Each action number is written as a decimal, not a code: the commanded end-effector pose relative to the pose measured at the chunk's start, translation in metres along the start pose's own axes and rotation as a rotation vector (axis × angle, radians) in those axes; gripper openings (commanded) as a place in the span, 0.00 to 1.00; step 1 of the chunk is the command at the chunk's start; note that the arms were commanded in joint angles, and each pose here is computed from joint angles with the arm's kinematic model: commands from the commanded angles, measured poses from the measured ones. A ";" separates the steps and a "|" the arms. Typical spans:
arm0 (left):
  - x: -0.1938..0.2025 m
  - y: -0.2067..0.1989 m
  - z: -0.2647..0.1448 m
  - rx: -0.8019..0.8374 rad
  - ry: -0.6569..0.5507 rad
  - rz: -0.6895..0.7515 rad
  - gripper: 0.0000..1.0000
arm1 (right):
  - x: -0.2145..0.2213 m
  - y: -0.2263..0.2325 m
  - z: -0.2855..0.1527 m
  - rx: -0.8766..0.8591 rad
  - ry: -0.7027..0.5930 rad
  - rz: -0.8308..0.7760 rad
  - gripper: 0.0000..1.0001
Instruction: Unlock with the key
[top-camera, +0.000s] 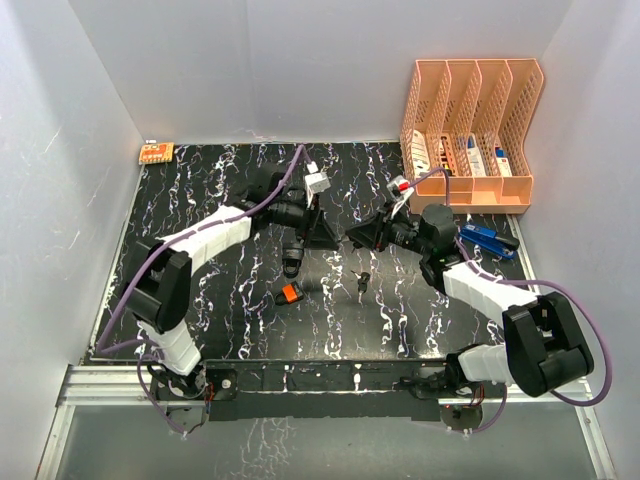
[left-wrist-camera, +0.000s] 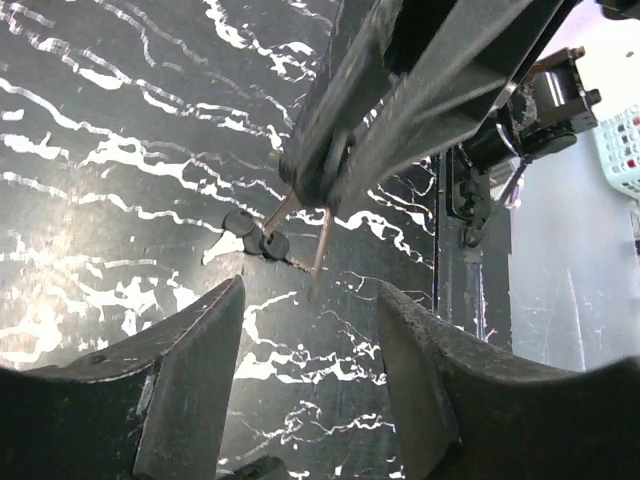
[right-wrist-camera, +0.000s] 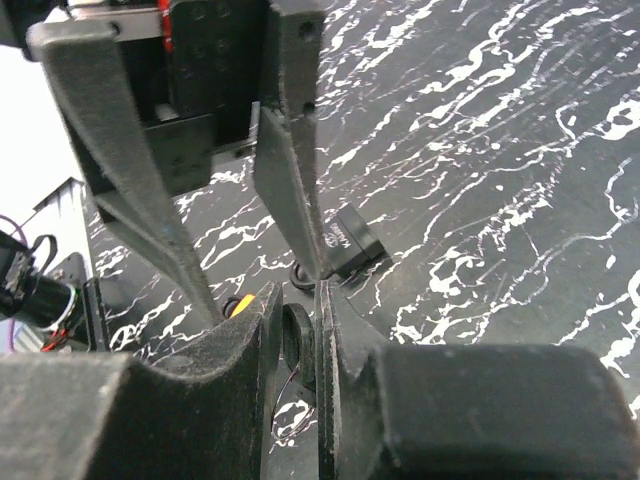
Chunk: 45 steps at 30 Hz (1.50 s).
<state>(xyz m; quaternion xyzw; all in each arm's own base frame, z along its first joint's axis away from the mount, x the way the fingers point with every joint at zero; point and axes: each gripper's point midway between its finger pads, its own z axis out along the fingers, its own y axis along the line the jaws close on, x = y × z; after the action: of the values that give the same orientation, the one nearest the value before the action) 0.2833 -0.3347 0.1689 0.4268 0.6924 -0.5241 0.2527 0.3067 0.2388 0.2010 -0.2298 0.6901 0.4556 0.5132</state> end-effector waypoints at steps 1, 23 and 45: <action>-0.025 0.004 -0.028 -0.145 -0.126 0.034 0.57 | -0.023 -0.010 -0.005 0.097 -0.083 -0.019 0.00; 0.092 0.109 -0.107 -1.325 -0.142 -0.423 0.98 | -0.009 -0.055 -0.012 0.373 -0.004 0.117 0.00; 0.116 0.129 -0.076 -1.348 -0.069 -0.373 0.95 | 0.006 -0.056 -0.006 0.397 0.048 0.102 0.00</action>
<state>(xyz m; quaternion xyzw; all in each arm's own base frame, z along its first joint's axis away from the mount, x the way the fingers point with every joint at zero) 0.3351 -0.2070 0.0304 0.0298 0.9246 -0.0284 0.3786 0.3306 0.2020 0.1437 -0.0916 0.8141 0.3281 0.4703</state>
